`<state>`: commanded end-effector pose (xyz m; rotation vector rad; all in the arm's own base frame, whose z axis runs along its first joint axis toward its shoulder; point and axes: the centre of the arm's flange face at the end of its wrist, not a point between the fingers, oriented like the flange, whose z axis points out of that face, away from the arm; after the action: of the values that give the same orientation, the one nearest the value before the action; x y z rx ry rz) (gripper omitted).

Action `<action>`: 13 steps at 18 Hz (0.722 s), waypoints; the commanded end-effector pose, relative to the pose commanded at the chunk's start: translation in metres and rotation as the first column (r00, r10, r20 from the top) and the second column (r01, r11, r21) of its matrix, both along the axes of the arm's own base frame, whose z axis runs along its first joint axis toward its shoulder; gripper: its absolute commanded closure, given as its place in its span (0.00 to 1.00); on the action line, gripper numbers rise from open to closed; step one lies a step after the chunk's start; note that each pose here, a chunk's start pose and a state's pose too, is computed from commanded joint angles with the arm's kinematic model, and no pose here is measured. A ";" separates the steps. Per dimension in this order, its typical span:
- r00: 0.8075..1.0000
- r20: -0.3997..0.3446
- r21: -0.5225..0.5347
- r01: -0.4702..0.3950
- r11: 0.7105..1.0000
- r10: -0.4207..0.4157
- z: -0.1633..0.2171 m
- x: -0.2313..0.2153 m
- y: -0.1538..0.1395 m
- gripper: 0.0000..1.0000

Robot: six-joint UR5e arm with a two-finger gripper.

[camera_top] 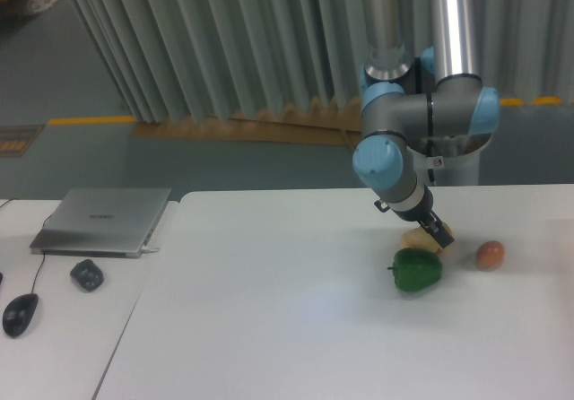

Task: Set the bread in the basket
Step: 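Lower the gripper onto the bread roll and close on it, then lift the bread roll and carry it away from the pepper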

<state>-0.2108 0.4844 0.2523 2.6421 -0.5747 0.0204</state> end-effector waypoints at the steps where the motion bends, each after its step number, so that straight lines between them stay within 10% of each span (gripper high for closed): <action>1: 1.000 0.001 0.002 0.002 1.000 -0.002 0.000 0.000 0.001 0.00; 4: 1.000 0.002 0.005 0.005 1.000 -0.005 0.002 -0.001 0.002 0.39; 7: 1.000 0.001 0.004 0.005 1.000 -0.005 0.002 -0.001 0.002 0.57; 13: 1.000 -0.001 0.031 0.001 1.000 -0.001 0.012 -0.007 0.004 0.71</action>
<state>-0.2177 0.4881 0.2647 2.6721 -0.5803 0.0104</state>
